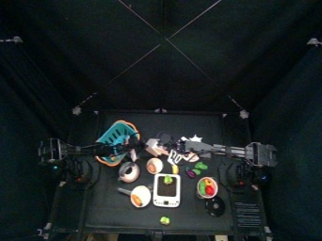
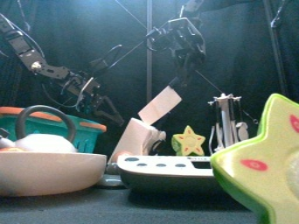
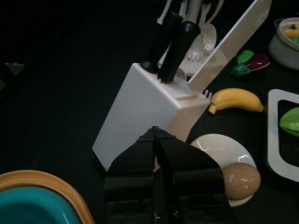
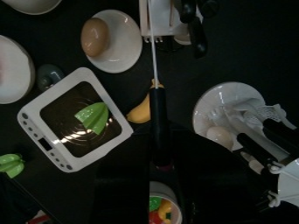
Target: Put cleaver back into knife holder
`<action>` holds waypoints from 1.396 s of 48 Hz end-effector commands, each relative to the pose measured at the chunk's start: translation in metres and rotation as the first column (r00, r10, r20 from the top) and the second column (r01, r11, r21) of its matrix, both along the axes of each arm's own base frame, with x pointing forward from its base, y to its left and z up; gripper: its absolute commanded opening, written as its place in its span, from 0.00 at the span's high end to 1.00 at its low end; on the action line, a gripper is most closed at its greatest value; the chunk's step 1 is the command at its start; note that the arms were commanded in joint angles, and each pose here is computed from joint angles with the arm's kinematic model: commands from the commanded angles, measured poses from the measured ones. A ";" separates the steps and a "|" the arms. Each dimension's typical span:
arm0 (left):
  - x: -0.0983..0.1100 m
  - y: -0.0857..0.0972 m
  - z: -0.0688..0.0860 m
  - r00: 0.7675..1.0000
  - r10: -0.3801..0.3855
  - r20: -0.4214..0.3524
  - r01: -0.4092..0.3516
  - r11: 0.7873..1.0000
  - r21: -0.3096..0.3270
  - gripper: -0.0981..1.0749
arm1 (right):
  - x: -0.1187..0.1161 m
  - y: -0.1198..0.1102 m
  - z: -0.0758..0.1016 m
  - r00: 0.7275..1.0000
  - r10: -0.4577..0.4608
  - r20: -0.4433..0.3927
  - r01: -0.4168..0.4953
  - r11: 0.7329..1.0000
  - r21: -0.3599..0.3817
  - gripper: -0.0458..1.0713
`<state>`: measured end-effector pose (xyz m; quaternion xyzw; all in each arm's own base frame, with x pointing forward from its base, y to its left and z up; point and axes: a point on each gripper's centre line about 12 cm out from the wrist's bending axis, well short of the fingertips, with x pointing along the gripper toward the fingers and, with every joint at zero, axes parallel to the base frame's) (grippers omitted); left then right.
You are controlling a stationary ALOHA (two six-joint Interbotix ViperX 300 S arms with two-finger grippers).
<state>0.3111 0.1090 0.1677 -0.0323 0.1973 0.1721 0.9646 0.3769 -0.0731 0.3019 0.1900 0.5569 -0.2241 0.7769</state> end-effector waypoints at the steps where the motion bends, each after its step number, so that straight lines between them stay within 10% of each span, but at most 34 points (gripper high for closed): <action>1: 0.006 0.003 0.009 0.999 0.003 0.032 -0.004 1.000 0.011 0.60 | 0.001 0.000 0.013 1.000 0.018 0.023 -0.018 1.000 -0.007 0.49; 67: 0.009 0.002 0.010 0.999 -0.002 0.034 0.002 1.000 0.013 0.60 | 0.020 -0.019 0.021 0.996 0.013 -0.092 -0.008 0.998 0.056 0.49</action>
